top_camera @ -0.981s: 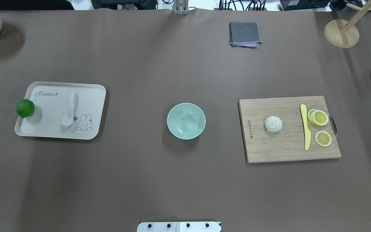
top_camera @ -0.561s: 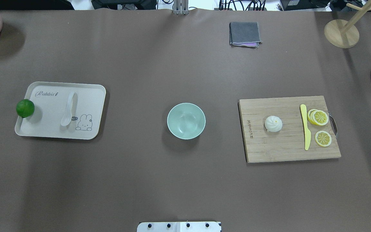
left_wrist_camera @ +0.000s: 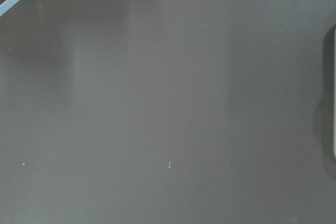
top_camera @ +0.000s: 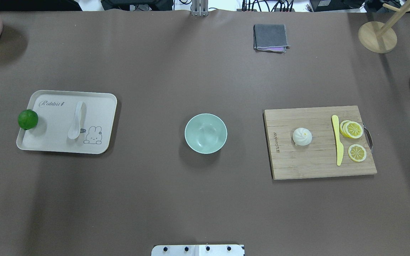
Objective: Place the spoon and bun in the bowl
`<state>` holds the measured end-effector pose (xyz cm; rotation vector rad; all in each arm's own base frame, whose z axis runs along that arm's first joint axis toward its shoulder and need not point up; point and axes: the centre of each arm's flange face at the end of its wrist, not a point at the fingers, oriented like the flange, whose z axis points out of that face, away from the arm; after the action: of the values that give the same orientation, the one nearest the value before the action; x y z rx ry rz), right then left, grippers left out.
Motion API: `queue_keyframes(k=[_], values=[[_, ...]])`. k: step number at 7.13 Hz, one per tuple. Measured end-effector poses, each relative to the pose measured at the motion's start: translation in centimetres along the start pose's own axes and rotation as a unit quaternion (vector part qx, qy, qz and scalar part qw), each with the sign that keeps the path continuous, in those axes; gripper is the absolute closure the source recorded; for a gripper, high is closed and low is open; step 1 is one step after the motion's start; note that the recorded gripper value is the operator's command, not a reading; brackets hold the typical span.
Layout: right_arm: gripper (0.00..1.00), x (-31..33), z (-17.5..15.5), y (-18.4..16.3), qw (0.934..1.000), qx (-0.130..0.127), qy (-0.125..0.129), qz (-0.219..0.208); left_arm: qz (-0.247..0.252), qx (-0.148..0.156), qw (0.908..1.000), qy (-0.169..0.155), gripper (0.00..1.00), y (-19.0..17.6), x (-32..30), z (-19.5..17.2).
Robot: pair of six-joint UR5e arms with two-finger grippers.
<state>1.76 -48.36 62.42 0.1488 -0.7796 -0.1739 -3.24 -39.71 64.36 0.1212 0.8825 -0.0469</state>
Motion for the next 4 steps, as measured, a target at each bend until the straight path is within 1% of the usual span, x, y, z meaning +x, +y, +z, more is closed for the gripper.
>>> queue_keyframes(k=[4], values=[[0.00, 1.1, -1.7, -1.3, 0.9997, 0.016, 0.013, 0.010, -0.024, 0.004, 0.9997, -0.002, 0.01, -0.6, -0.4, -1.4]])
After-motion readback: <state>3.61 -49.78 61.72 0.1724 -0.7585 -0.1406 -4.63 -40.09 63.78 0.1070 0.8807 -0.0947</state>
